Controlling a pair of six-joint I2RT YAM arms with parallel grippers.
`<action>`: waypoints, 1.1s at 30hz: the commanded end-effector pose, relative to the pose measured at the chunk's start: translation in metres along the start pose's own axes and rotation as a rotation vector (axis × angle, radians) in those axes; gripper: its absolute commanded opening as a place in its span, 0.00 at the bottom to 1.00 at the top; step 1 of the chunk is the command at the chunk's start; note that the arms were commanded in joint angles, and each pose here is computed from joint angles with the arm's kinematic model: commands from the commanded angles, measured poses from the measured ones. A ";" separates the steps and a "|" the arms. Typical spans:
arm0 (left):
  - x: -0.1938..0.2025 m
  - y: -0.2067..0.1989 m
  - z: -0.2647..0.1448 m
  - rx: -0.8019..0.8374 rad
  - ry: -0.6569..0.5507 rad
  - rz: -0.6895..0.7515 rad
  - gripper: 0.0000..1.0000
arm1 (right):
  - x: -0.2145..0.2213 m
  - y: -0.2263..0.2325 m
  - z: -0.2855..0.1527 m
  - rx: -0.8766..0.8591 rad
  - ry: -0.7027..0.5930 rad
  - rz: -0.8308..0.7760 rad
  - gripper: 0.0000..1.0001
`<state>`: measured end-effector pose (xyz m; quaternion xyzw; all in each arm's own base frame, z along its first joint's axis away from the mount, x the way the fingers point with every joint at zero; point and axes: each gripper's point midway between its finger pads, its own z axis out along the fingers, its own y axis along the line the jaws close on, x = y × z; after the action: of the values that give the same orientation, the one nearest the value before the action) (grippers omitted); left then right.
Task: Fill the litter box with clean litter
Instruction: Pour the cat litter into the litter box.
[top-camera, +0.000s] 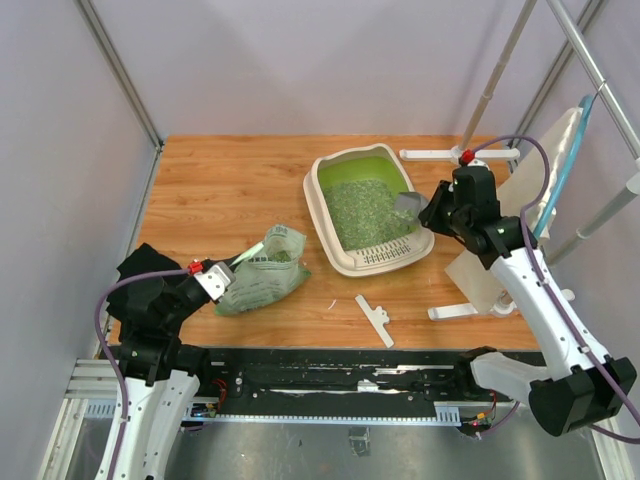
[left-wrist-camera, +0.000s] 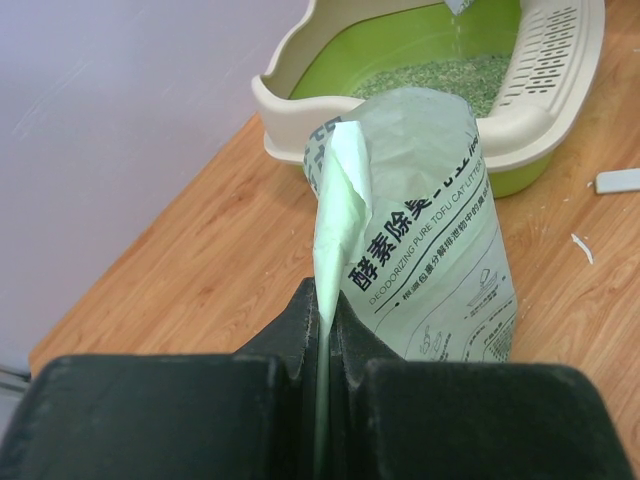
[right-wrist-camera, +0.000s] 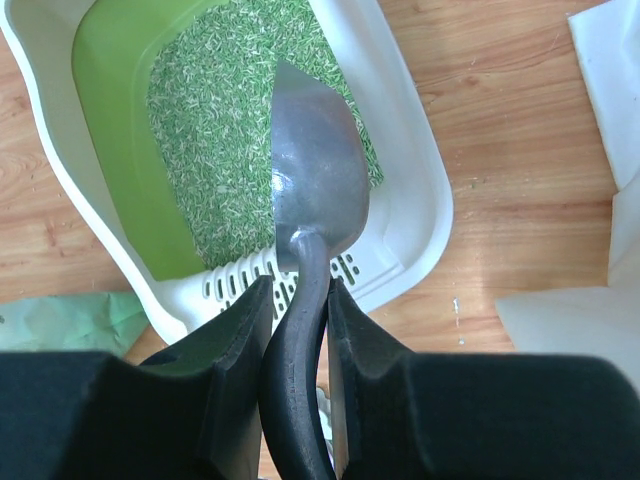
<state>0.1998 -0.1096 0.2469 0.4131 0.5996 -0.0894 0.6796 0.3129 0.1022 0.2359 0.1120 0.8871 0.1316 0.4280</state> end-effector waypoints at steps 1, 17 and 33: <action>-0.081 0.030 -0.015 -0.107 -0.224 0.183 0.01 | 0.006 0.005 -0.016 -0.037 0.024 -0.056 0.01; -0.086 0.028 -0.019 -0.100 -0.232 0.176 0.00 | 0.025 0.061 -0.024 -0.285 0.163 -0.159 0.01; -0.081 0.028 -0.018 -0.102 -0.219 0.180 0.00 | -0.023 0.002 -0.029 0.071 -0.003 -0.359 0.01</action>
<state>0.1929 -0.1096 0.2470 0.4093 0.6047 -0.0969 0.6763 0.2962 0.1085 0.2335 -0.0138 0.9202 0.0760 0.3837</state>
